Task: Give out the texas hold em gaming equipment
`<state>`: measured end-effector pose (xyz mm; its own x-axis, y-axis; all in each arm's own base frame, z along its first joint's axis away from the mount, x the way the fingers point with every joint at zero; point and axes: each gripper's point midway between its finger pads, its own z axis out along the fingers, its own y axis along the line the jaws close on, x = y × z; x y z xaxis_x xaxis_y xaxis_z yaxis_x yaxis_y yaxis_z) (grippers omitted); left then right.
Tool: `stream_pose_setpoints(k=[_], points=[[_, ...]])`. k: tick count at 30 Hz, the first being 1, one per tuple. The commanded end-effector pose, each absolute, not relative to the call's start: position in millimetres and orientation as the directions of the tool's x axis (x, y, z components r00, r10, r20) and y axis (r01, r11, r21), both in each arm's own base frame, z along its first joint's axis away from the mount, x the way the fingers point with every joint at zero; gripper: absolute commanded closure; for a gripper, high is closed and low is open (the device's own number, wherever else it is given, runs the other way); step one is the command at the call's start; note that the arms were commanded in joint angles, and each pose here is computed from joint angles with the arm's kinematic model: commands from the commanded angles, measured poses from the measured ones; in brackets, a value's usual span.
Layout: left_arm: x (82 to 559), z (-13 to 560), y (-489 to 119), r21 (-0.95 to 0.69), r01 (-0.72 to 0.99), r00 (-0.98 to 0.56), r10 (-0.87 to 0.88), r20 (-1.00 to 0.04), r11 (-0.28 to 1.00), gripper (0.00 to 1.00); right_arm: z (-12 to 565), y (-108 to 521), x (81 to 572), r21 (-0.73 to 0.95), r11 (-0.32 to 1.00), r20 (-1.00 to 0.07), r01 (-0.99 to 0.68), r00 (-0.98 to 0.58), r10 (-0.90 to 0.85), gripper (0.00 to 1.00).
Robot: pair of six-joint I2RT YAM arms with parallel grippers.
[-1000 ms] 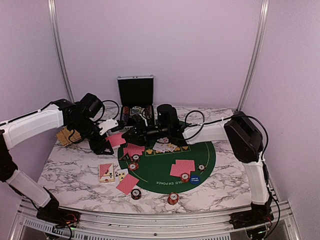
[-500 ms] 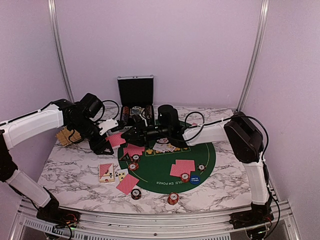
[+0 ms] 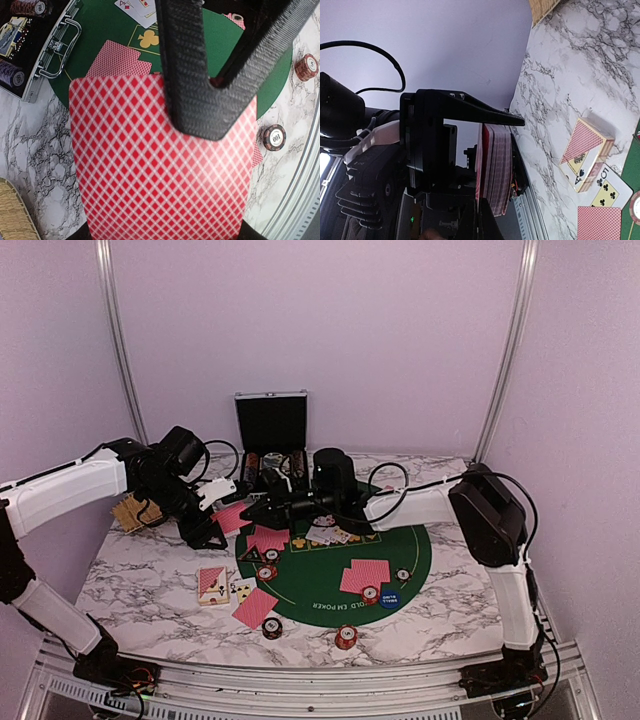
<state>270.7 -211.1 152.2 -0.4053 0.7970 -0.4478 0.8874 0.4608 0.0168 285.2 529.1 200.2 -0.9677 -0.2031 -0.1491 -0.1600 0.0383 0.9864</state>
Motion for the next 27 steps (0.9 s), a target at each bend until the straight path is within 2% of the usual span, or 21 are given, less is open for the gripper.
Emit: stream_pose_setpoints(k=[1, 9, 14, 19, 23, 27], points=[[267, 154, -209, 0.018, 0.887, -0.404, 0.796, -0.451, 0.461, 1.00, 228, 511, 296, 0.978, 0.013, -0.203, -0.208, -0.964, -0.172, 1.00], [268, 154, -209, 0.016, 0.886, -0.408, 0.794, -0.450, 0.464, 1.00, 232, 475, 302, 0.980, 0.006, -0.197, -0.200, -0.971, -0.133, 1.00], [268, 155, -209, 0.016, 0.886, -0.407, 0.794, -0.452, 0.464, 1.00, 222, 442, 315, 0.980, 0.047, -0.189, -0.194, -0.978, -0.087, 1.00], [268, 155, -209, 0.017, 0.886, -0.406, 0.794, -0.452, 0.463, 1.00, 198, 396, 332, 0.978, 0.128, -0.167, -0.167, -0.986, -0.014, 1.00], [268, 155, -210, 0.016, 0.887, -0.405, 0.794, -0.454, 0.462, 1.00, 164, 362, 346, 0.955, 0.261, -0.155, -0.142, -0.987, 0.029, 1.00], [268, 156, -210, 0.013, 0.887, -0.406, 0.792, -0.455, 0.462, 1.00, 126, 333, 355, 0.935, 0.340, -0.134, -0.103, -0.989, 0.066, 1.00]])
